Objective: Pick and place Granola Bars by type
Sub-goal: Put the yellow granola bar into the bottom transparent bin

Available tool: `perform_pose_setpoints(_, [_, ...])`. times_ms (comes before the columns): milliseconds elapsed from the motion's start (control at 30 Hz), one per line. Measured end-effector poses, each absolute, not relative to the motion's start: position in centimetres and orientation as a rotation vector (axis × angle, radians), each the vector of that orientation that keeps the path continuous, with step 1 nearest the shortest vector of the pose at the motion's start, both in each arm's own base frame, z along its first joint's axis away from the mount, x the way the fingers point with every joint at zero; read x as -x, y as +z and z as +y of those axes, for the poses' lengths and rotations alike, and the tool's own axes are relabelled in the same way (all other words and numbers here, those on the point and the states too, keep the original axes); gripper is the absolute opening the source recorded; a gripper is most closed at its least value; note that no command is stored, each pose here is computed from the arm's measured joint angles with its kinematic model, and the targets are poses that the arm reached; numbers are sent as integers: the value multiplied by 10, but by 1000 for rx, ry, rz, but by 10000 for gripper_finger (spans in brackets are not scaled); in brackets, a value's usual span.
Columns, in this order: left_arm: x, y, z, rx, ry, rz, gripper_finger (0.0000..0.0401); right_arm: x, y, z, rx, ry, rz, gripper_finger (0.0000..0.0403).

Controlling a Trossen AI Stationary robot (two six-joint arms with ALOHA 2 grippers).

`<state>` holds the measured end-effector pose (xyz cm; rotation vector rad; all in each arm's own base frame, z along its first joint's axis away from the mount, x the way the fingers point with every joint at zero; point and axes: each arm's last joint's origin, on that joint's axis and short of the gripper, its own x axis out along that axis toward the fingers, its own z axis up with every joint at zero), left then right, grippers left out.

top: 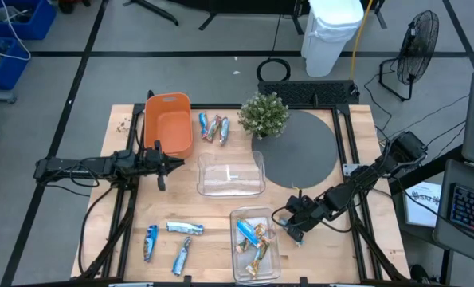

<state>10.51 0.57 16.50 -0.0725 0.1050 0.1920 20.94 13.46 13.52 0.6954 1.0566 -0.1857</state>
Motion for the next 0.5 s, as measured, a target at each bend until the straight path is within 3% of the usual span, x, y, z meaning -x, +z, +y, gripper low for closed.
perform_pose_setpoints(500, [-105,165,6,73,192,105,37,-204,132,133,-645,-193,1122,6])
